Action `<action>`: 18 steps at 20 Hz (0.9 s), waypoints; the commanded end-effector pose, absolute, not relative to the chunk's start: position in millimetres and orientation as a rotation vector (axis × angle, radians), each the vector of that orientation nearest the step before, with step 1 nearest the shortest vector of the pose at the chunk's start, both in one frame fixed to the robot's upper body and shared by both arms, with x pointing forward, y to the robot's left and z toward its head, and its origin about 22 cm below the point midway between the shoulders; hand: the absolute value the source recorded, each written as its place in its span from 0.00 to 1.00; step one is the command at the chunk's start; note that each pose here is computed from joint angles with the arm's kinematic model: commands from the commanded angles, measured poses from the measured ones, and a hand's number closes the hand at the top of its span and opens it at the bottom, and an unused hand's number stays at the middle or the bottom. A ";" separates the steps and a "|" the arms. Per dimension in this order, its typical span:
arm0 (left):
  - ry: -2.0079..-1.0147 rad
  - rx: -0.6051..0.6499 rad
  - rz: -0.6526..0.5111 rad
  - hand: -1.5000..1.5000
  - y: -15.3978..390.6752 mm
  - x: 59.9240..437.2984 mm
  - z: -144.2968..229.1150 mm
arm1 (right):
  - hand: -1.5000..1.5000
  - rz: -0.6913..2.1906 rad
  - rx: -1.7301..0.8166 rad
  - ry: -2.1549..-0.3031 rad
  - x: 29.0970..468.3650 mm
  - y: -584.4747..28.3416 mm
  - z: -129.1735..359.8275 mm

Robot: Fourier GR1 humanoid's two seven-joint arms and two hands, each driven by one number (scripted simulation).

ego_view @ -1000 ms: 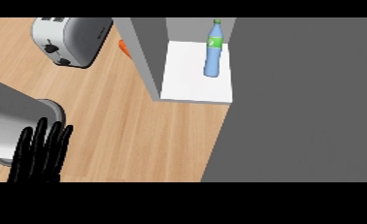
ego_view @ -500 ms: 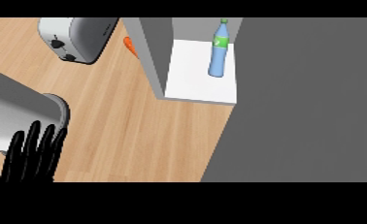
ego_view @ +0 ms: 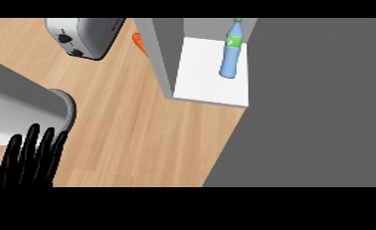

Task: Pick up the bottled water, place it into the cabinet and close the cabinet

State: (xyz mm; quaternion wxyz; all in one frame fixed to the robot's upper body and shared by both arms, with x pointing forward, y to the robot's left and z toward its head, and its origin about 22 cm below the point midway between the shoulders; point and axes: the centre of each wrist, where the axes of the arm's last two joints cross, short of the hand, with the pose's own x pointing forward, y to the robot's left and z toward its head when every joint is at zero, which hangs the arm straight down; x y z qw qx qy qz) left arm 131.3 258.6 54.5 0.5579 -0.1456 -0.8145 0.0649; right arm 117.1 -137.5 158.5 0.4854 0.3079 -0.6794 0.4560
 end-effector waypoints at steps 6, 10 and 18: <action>-1.930 -0.388 0.092 0.00 265.5 132.5 59.8 | 1.00 0.865 1.096 -1.332 135.8 -93.7 122.6; -1.936 -0.352 0.122 0.00 271.9 134.0 57.0 | 1.00 0.671 1.025 -1.428 147.6 -113.6 127.4; -1.923 -0.333 0.134 0.00 275.6 129.7 52.2 | 1.00 0.404 0.852 -1.512 157.7 -140.0 120.0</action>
